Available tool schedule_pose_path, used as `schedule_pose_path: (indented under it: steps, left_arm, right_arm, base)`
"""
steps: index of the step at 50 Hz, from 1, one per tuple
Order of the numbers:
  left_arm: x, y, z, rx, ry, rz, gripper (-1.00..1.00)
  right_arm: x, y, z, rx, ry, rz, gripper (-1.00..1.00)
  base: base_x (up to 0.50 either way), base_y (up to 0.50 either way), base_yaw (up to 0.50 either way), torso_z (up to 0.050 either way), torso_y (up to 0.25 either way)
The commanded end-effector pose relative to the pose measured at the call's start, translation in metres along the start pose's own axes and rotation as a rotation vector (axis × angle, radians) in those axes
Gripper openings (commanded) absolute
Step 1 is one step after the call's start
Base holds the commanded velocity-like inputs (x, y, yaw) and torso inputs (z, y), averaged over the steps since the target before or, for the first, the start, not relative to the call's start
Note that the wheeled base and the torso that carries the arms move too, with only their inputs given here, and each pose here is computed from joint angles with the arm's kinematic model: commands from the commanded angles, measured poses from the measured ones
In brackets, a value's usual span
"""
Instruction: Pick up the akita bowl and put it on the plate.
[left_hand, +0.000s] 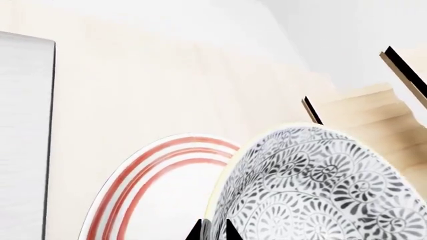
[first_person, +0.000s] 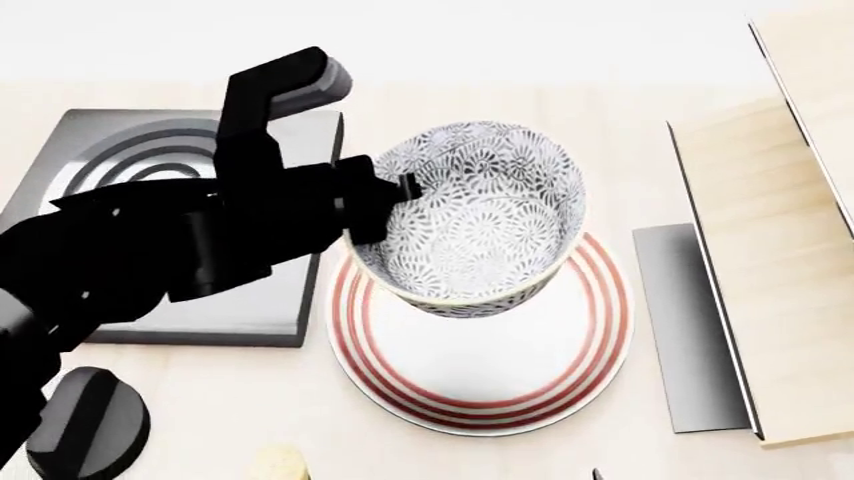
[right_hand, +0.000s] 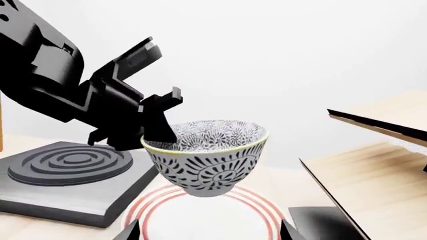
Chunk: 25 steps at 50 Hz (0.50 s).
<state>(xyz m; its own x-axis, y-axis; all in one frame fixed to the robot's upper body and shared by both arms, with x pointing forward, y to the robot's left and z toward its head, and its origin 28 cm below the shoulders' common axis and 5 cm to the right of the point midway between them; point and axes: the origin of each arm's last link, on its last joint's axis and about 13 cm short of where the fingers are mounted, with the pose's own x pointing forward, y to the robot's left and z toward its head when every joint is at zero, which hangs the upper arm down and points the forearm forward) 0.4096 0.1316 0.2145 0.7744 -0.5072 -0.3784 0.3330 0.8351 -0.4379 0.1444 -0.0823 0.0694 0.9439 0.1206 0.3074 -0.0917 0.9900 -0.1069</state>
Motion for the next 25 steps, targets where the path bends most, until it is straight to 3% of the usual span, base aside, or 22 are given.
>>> schedule_pose_path:
  steps: [1, 3, 5, 11, 15, 24, 25]
  left_arm:
    - [0.001, -0.0041, 0.0029, -0.074, -0.041, -0.029, -1.0]
    - [0.0012, -0.0044, 0.0023, -0.07, -0.038, -0.018, -1.0]
    - [0.0018, -0.0043, -0.0008, -0.013, -0.019, 0.028, -1.0]
    - [0.0029, -0.0029, -0.0041, -0.044, -0.016, 0.015, -1.0]
    - [0.0025, -0.0039, -0.0038, -0.07, -0.012, -0.024, -1.0]
    - [0.0042, -0.0047, -0.0059, -0.072, -0.025, -0.007, -1.0]
    - [0.0056, -0.0042, -0.006, -0.079, -0.054, 0.031, -1.0]
  right_arm:
    - [-0.0005, -0.0003, -0.0002, 0.003, 0.001, 0.0, 1.0]
    - [-0.0004, 0.0, -0.0004, 0.003, 0.001, 0.001, 1.0]
    - [-0.0009, -0.0001, -0.0006, 0.003, 0.0, 0.003, 1.0]
    - [-0.0006, -0.0004, -0.0011, 0.002, 0.002, 0.002, 1.0]
    - [-0.0002, -0.0002, -0.0011, 0.002, 0.002, 0.003, 1.0]
    - [-0.0005, 0.0005, -0.0017, 0.0, 0.004, 0.007, 1.0]
    - [-0.0007, 0.0006, -0.0014, 0.0, 0.003, 0.008, 1.0]
  base:
    - [0.0, 0.0, 0.0, 0.0, 0.0]
    - [0.0, 0.0, 0.0, 0.0, 0.0]
    - [0.0, 0.0, 0.0, 0.0, -0.06]
    - [0.0, 0.0, 0.0, 0.0, -0.2]
    - [0.0, 0.0, 0.0, 0.0, -0.005]
    - [0.0, 0.0, 0.0, 0.0, 0.0]
    - [0.0, 0.0, 0.0, 0.0, 0.0]
